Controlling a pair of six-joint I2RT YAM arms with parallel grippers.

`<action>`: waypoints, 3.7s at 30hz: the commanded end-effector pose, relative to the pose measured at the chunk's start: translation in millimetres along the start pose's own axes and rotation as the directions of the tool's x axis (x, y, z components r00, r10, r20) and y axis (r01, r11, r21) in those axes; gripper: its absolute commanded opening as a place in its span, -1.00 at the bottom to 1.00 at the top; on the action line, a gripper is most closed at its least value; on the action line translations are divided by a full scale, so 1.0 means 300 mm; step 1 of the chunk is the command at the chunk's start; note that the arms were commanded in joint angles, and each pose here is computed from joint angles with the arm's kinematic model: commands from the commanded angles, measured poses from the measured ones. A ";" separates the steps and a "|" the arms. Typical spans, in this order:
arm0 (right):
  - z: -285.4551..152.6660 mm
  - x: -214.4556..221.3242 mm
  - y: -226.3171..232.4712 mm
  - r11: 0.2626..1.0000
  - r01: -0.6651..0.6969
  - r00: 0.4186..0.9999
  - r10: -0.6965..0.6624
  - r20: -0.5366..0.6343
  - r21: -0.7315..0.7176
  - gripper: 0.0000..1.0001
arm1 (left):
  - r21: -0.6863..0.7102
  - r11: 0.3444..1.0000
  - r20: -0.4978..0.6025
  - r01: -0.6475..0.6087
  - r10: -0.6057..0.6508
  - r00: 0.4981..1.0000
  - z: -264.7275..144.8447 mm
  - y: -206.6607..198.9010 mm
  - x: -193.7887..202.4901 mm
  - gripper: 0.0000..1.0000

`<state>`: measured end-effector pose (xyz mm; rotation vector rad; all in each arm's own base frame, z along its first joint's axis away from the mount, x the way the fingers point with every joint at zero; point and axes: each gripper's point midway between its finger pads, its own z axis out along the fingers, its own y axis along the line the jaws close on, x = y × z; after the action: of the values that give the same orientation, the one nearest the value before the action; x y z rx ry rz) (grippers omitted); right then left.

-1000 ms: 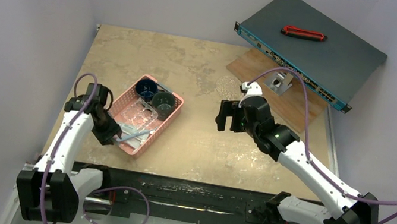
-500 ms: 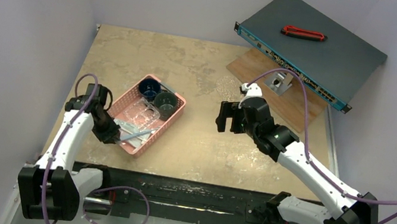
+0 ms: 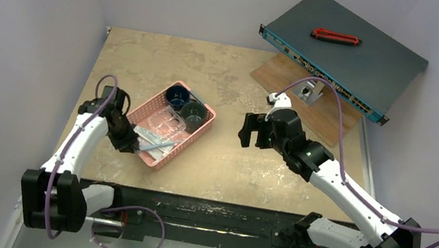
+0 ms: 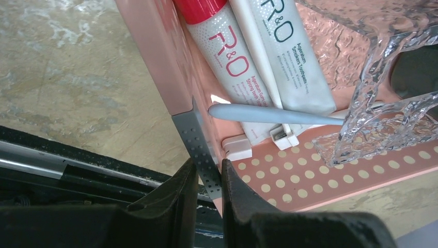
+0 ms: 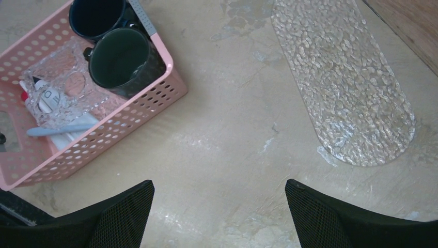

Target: Prepare toiletry sets of a toothbrush and toothpaste on the tray

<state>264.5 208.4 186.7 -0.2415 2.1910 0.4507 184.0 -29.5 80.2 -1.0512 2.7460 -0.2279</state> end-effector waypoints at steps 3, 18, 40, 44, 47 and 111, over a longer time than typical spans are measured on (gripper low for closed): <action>-0.038 -0.029 0.025 0.998 0.000 0.999 0.003 0.049 -0.055 0.98 | 0.160 0.962 0.013 -0.221 0.222 0.975 -0.043 -0.185 -0.015 -1.00; -0.083 -0.014 0.019 0.998 0.004 0.999 -0.001 0.040 -0.067 0.97 | 0.134 0.858 0.004 -0.496 0.500 0.866 -0.023 -0.360 0.046 -1.00; -0.074 -0.021 0.017 0.999 -0.002 1.000 0.003 0.016 -0.043 0.96 | 0.026 0.786 -0.016 -0.617 0.618 0.786 -0.009 -0.409 0.058 -1.00; -0.060 -0.033 0.001 1.000 -0.008 1.000 0.008 0.028 -0.007 0.96 | -0.009 0.824 -0.002 -0.567 0.567 0.824 0.003 -0.414 0.008 -1.00; -0.046 -0.035 -0.016 0.999 -0.015 1.000 0.014 0.022 0.031 0.96 | 0.009 0.866 -0.002 -0.500 0.500 0.866 0.013 -0.416 -0.033 -1.00; 0.705 -0.143 -0.452 0.793 -0.255 0.967 0.218 0.134 0.553 0.79 | 0.323 0.848 0.270 -0.421 0.344 0.899 -0.262 -0.364 -0.161 0.68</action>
<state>469.1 172.3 60.6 0.3582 2.2164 -0.0961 274.2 -49.2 172.0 -0.5738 2.5826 -0.4151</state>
